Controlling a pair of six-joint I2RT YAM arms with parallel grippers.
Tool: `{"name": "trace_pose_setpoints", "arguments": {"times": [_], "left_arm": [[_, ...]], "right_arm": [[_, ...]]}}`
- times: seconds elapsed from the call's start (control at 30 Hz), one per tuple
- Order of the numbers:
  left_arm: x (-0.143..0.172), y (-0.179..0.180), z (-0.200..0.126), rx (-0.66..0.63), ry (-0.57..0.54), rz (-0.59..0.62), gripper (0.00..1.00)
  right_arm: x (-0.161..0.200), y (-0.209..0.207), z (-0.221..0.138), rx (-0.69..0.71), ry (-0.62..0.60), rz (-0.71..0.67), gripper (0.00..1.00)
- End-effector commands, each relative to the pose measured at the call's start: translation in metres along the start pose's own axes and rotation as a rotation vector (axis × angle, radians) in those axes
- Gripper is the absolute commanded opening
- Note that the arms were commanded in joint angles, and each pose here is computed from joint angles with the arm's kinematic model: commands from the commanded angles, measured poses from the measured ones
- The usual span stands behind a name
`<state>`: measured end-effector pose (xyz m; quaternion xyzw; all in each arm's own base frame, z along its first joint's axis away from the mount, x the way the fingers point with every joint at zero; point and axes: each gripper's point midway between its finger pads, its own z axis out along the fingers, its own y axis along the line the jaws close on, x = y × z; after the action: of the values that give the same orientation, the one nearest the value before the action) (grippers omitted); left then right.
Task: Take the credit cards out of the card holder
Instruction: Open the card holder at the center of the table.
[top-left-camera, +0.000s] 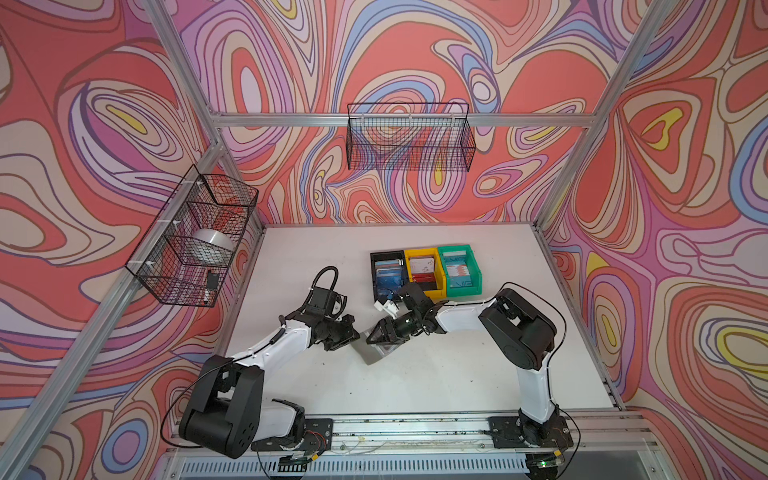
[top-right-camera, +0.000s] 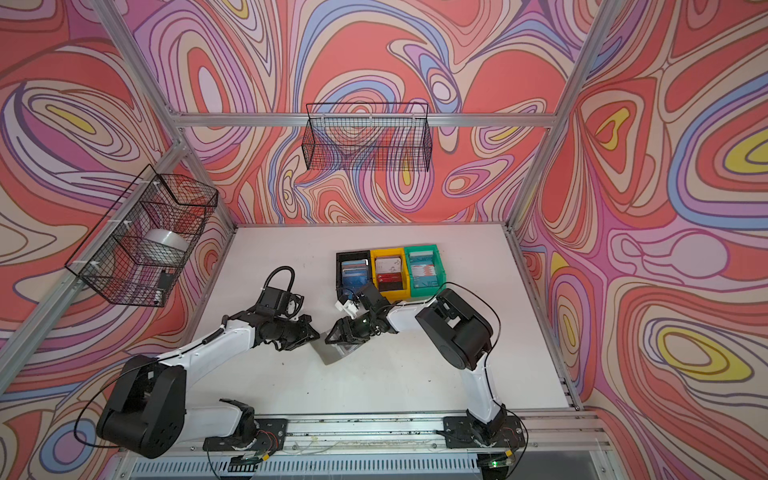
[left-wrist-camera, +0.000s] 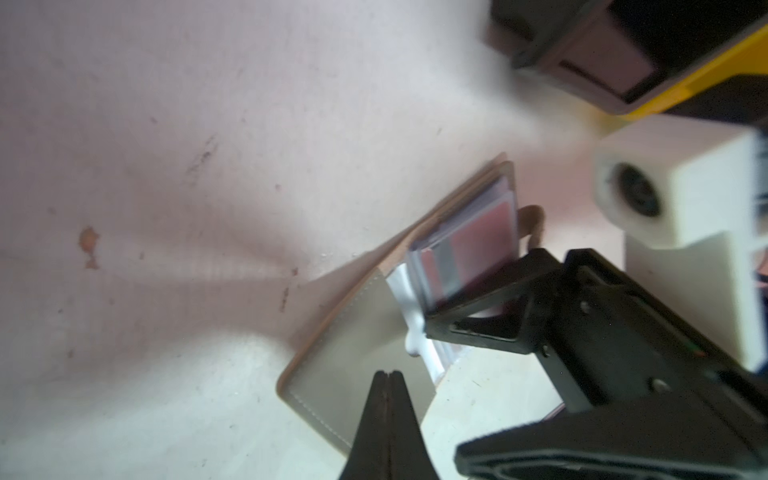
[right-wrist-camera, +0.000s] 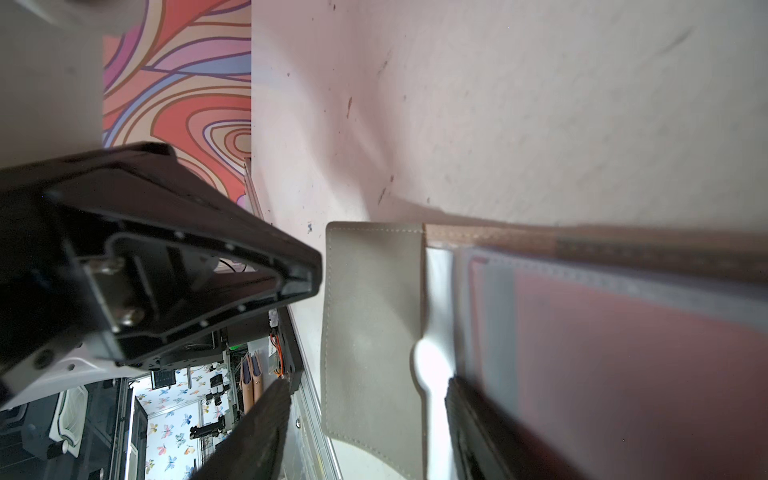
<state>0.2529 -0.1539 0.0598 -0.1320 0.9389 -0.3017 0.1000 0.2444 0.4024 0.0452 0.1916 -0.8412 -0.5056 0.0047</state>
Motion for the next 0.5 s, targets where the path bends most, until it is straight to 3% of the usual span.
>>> {"name": "trace_pose_setpoints", "arguments": {"times": [0.0, 0.23, 0.47], "left_arm": [[0.000, -0.008, -0.003, 0.057, -0.011, -0.028, 0.00], [0.011, 0.003, 0.021, 0.072, 0.025, -0.091, 0.00], [0.019, 0.030, 0.033, -0.040, 0.050, -0.102, 0.00]], "right_arm": [[0.004, -0.014, -0.002, 0.057, 0.002, 0.046, 0.63], [0.000, -0.013, -0.002, 0.056, -0.005, 0.050, 0.63], [-0.002, -0.011, -0.006, 0.070, -0.023, 0.052, 0.63]]}}
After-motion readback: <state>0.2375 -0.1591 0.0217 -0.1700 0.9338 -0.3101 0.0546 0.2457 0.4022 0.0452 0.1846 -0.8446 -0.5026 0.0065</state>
